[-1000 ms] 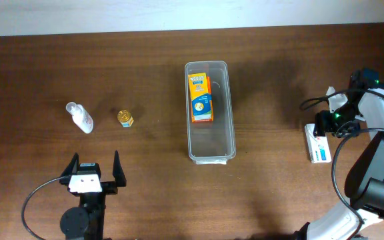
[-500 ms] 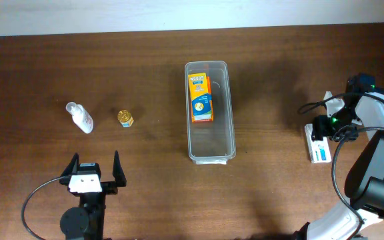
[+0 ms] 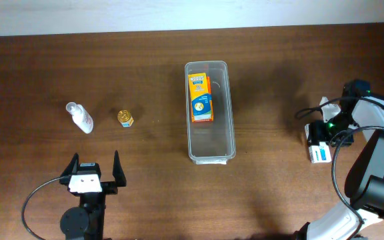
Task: Pack container
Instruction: 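Lift the Panadol box and carry it left over the container, then lower the Panadol box into the container's front end and open gripper, then raise the right gripper and retract it to the right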
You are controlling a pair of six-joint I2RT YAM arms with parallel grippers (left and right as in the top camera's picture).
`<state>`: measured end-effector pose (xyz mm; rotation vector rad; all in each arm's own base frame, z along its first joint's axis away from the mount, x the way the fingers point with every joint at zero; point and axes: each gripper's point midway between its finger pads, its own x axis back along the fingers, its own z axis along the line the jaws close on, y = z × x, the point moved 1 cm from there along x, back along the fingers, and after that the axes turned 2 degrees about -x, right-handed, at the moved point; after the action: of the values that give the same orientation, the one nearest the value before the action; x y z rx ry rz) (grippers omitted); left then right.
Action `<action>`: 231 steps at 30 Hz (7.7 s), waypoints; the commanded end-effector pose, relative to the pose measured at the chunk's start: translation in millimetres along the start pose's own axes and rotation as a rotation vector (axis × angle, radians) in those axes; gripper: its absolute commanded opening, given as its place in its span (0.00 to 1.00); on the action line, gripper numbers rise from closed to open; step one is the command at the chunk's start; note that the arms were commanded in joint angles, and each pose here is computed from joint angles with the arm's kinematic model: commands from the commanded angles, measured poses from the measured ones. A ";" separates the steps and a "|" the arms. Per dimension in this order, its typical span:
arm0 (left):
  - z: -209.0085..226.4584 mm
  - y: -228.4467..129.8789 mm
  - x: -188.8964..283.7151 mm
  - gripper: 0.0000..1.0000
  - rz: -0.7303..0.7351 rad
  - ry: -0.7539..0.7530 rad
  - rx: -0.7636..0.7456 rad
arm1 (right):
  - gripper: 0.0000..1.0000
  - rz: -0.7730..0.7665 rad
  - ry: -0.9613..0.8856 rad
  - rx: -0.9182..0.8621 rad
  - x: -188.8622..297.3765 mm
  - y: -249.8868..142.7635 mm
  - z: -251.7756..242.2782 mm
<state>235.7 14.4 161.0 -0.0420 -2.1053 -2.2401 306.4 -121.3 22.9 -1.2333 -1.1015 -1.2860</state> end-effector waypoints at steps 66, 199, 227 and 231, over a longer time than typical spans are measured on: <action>-0.6 -1.4 0.1 1.00 0.003 -0.002 -0.012 | 0.33 -0.069 0.133 0.146 115.0 51.3 137.9; -0.6 -1.3 0.1 0.99 0.002 -0.002 -0.012 | 0.99 -0.229 -0.260 -0.221 204.3 54.5 123.0; -0.5 -1.3 0.1 0.99 0.002 -0.002 -0.012 | 0.98 -0.285 -0.305 -0.803 214.0 23.5 -100.3; -0.6 -1.3 0.1 0.99 0.002 -0.002 -0.012 | 0.98 -0.303 -0.282 -0.801 214.1 28.4 -98.7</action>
<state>235.7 14.4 161.0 -0.0420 -2.1053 -2.2401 329.1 -236.6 229.7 -1.9359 -1.0285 -1.9114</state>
